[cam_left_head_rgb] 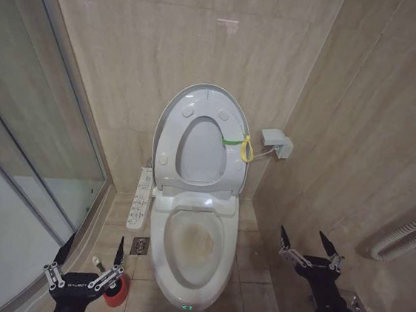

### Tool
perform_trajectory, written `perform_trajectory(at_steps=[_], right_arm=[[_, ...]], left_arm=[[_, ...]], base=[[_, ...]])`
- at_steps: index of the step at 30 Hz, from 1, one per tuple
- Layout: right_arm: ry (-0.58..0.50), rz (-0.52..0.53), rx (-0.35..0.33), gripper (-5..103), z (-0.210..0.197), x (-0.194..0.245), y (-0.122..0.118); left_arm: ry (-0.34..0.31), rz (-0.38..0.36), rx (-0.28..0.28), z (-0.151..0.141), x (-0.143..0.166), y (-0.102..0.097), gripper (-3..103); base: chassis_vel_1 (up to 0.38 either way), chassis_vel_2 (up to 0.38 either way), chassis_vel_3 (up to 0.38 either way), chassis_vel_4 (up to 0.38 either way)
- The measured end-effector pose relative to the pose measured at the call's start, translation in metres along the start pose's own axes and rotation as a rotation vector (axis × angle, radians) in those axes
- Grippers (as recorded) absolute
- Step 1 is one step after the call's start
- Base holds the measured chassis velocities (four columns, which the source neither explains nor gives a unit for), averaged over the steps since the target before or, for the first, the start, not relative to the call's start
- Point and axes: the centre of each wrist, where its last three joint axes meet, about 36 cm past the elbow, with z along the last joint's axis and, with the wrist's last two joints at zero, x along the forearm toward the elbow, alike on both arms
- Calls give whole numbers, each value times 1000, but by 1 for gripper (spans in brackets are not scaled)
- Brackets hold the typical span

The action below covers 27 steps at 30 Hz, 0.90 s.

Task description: Open the toilet lid, clean the toilet bowl with a toilet brush, close the toilet lid, and flush.

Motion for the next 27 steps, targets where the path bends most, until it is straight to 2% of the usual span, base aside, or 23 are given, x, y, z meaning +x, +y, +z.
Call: perform_trajectory(at_steps=[27], right_arm=[[0,0,0,100,0,0,0]], left_arm=[[0,0,0,0,0,0,100]], base=[[0,0,0,0]])
